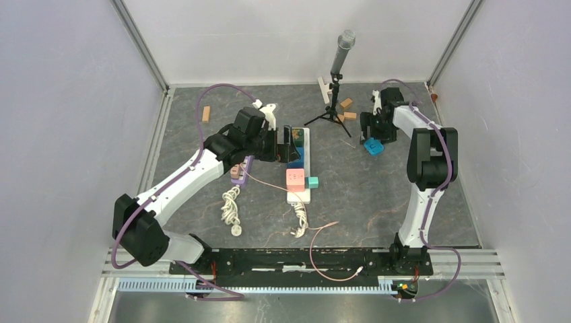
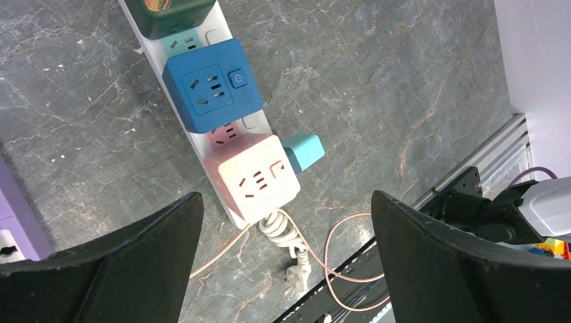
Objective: Insert the plug
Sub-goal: Pick up the plug from the center of the board.
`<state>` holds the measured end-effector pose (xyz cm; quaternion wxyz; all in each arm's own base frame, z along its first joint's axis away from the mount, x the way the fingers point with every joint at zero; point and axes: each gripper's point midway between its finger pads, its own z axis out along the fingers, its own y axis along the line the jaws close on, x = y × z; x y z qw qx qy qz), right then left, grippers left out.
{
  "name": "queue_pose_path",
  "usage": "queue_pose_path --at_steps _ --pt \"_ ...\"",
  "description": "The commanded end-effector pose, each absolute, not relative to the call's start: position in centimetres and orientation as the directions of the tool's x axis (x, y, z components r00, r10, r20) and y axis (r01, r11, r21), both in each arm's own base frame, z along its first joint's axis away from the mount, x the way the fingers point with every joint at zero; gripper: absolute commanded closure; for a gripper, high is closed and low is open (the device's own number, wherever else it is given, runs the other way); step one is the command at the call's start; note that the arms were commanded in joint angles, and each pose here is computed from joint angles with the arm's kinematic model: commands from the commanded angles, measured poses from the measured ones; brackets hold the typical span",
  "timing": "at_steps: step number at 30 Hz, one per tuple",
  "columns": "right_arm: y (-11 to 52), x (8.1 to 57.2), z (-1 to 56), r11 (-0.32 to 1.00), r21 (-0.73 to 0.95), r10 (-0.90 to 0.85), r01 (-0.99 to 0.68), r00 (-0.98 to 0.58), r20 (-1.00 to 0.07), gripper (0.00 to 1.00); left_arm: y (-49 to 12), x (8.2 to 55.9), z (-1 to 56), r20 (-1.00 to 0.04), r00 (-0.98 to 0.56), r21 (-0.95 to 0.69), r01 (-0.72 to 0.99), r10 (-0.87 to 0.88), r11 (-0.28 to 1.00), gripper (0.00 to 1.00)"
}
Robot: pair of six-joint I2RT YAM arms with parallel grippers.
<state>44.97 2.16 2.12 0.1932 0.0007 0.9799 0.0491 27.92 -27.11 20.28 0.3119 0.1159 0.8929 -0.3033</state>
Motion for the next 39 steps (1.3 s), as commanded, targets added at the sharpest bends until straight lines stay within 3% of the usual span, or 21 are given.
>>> queue_pose_path --at_steps 1,4,12,26,30,35,39 --pt "3.4 42.4 2.7 0.988 0.138 -0.012 -0.069 -0.927 -0.374 0.18 -27.6 28.5 22.0 -0.687 -0.727 -0.466 0.456 0.015 0.758 0.0" --pt "3.6 40.7 2.3 0.988 0.135 -0.026 -0.08 -0.931 -0.365 0.27 -27.8 28.5 22.1 -0.685 -0.728 -0.475 0.457 0.009 0.752 0.0" --pt "5.0 37.3 1.8 0.984 0.081 -0.122 -0.158 -0.933 -0.338 0.29 -28.3 28.6 22.5 -0.684 -0.729 -0.499 0.46 -0.008 0.735 0.0" --pt "8.1 35.8 8.0 0.955 0.142 -0.171 -0.261 -0.872 -0.458 0.38 -29.2 28.0 23.0 -0.657 -0.752 -0.57 0.444 -0.058 0.691 0.0" --pt "8.7 34.7 8.9 0.947 0.161 -0.173 -0.278 -0.864 -0.473 0.35 -29.5 28.0 23.0 -0.631 -0.771 -0.598 0.417 -0.081 0.685 0.0" --pt "8.2 34.9 8.0 0.956 0.167 -0.138 -0.241 -0.873 -0.468 0.17 -29.9 27.8 22.2 -0.584 -0.807 -0.624 0.378 -0.087 0.684 0.0" --pt "7.4 36.5 6.8 0.958 0.224 -0.06 -0.178 -0.89 -0.451 0.15 -30.8 27.6 21.1 -0.535 -0.843 -0.647 0.362 -0.061 0.671 0.02"
